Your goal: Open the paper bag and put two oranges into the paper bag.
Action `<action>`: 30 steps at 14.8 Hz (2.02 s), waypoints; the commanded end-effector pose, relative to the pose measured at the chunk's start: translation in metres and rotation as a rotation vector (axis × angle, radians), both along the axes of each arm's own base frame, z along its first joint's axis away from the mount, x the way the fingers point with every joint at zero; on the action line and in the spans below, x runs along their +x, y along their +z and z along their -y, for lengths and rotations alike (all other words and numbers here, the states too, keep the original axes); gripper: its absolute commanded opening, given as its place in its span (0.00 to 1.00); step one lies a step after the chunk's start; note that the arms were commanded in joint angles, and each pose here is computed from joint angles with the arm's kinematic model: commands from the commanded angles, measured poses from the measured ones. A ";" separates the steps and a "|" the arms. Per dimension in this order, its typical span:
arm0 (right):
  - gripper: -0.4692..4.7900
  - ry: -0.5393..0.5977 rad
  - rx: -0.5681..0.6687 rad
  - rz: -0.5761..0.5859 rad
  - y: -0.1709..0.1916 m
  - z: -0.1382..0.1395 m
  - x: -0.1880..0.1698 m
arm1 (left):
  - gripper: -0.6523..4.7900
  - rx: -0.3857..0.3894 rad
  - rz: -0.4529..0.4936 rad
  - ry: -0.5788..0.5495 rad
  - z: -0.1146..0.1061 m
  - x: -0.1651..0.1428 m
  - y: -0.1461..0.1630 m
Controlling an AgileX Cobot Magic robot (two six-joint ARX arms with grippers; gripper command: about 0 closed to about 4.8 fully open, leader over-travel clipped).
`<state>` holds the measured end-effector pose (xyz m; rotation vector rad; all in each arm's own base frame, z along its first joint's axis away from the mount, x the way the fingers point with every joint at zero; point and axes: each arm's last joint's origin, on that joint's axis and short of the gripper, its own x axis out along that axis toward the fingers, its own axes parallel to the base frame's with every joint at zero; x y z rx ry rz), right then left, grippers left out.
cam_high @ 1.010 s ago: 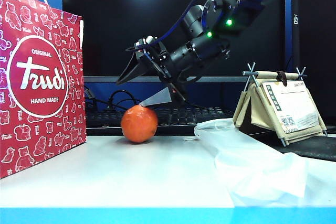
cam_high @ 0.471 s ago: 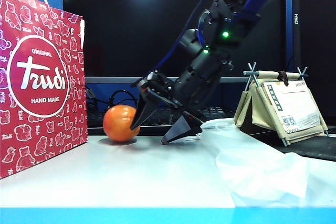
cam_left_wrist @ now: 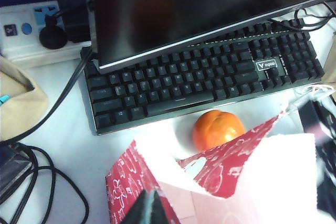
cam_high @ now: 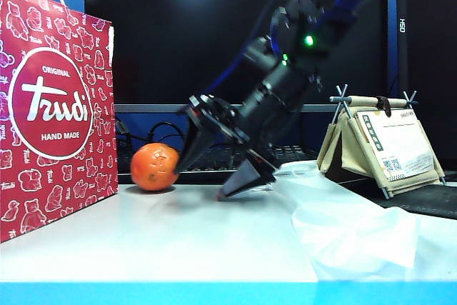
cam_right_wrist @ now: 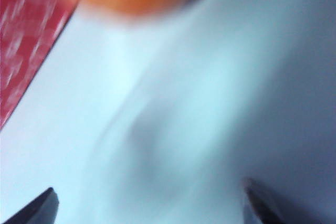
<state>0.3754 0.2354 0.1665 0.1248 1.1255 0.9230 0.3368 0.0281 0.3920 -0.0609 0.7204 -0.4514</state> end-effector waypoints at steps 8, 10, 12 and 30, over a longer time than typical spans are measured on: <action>1.00 0.204 -0.523 0.786 0.078 -0.044 -0.051 | 0.11 0.022 -0.002 -0.005 -0.001 0.000 -0.001; 1.00 0.127 -0.389 0.827 0.078 -0.054 -0.042 | 0.11 0.022 -0.003 -0.007 -0.001 0.000 -0.001; 1.00 0.131 -0.275 0.818 0.080 -0.055 -0.037 | 0.11 0.023 -0.004 -0.007 -0.001 0.000 -0.001; 1.00 0.019 -0.044 0.683 0.041 -0.080 0.011 | 0.11 0.016 -0.105 -0.005 0.000 -0.007 -0.007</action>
